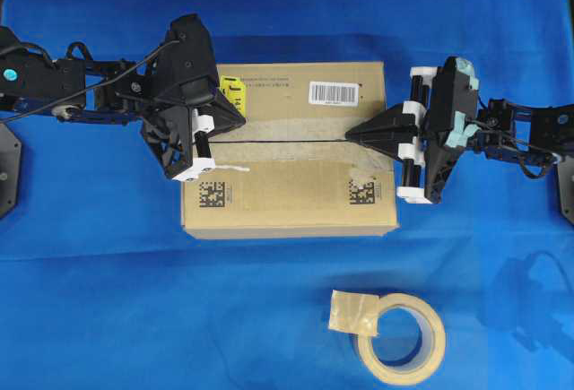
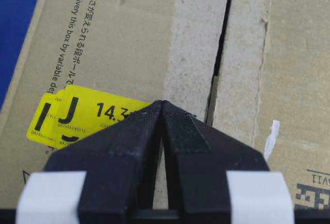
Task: Close the cardboard box.
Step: 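Fold the back flap forward with the left gripper onto the front flap, then hold both grippers pressing the closed flaps along the seam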
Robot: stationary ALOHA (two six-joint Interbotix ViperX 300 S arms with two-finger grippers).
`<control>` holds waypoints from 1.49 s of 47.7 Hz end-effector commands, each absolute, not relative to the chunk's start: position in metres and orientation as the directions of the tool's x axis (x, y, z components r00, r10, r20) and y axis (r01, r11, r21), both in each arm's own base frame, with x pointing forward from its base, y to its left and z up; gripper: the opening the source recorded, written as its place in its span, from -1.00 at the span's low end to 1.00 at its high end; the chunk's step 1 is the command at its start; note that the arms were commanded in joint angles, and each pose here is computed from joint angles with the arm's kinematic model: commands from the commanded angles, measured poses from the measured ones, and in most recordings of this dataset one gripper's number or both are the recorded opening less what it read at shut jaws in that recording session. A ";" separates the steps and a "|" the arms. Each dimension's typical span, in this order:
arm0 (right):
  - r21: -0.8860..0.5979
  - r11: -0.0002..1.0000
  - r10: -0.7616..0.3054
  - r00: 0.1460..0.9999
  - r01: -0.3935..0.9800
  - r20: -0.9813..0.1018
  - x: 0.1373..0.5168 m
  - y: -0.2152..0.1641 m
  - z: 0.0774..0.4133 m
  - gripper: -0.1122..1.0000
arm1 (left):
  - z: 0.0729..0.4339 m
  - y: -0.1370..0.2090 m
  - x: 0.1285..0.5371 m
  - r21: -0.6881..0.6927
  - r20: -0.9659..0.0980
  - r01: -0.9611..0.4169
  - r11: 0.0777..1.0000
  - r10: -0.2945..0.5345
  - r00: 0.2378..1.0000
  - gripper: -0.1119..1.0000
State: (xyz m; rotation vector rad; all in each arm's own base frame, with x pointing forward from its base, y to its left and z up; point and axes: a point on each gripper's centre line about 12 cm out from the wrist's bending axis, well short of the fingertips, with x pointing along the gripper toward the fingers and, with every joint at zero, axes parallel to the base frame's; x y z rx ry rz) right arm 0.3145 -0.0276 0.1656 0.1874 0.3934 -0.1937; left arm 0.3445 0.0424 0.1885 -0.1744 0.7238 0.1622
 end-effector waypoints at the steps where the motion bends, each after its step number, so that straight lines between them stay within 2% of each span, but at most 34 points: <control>1: 0.148 0.963 -0.156 0.915 0.224 -0.371 0.319 -0.029 0.173 -0.80 | 0.196 0.040 0.345 -0.104 -0.651 -0.197 0.975 0.083 0.755 -0.80; 11: 0.148 0.963 -0.155 0.915 0.224 -0.373 0.319 -0.029 0.173 -0.80 | 0.199 0.038 0.343 -0.106 -0.605 -0.186 0.977 0.085 0.791 -0.80; 25: 0.148 0.963 -0.154 0.913 0.223 -0.377 0.319 -0.029 0.173 -0.80 | 0.212 0.024 0.319 -0.112 -0.327 -0.122 0.986 0.079 0.942 -0.80; 44: 0.151 0.963 -0.154 0.913 0.225 -0.378 0.318 -0.029 0.172 -0.80 | 0.191 0.019 0.281 -0.103 -0.112 -0.091 0.990 0.080 0.990 -0.80; 71: 0.150 0.963 -0.153 0.911 0.225 -0.383 0.318 -0.029 0.172 -0.80 | 0.156 0.016 0.293 -0.097 -0.186 -0.090 0.991 0.070 0.980 -0.80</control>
